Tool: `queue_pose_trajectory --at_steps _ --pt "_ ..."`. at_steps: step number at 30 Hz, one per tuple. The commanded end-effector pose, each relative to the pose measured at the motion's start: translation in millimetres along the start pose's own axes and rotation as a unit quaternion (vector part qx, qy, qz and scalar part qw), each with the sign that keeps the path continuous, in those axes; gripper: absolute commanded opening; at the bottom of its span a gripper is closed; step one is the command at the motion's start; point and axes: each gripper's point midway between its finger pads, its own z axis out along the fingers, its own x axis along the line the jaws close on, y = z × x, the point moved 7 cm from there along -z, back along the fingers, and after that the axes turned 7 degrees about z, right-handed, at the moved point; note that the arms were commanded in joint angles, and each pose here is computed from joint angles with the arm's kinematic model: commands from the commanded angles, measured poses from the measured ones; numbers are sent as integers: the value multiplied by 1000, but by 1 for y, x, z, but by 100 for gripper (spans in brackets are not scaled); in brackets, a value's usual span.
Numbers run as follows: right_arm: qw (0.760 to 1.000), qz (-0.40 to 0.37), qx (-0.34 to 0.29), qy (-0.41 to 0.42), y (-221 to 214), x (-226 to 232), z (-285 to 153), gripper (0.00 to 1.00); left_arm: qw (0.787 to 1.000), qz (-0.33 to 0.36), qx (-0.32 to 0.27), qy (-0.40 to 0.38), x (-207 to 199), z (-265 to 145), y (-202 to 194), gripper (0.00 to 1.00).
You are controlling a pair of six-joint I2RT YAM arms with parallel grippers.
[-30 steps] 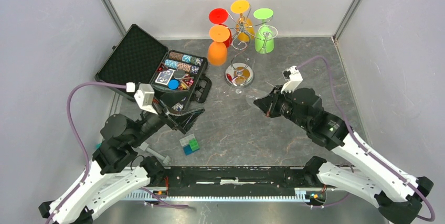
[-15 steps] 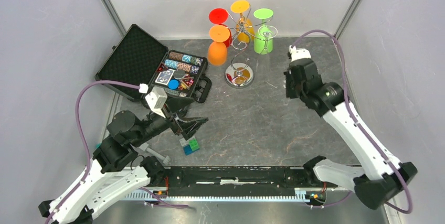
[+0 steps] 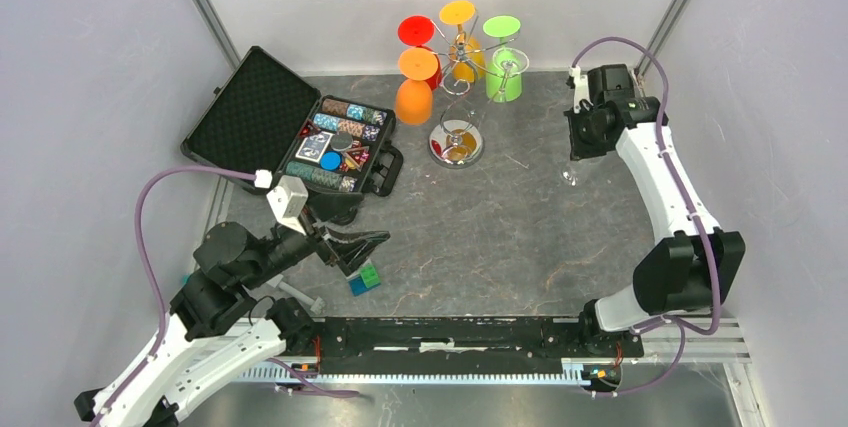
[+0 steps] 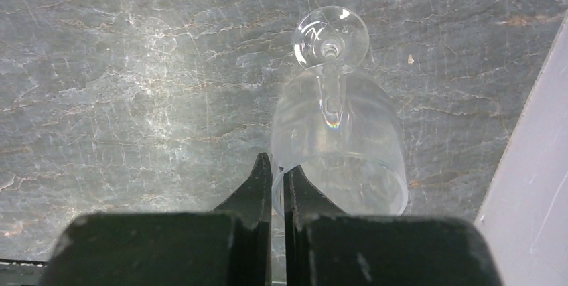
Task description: Take the wine glass off the wine glass rack
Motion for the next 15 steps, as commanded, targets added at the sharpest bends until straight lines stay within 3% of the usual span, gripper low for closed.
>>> queue_pose_trajectory --at_steps 1,15 --pt "999 -16 -17 46 17 4 -4 0 1000 22 -13 -2 1 -2 3 100" --pt "998 -14 2 62 36 7 22 1 999 25 10 19 7 2 -4 100"
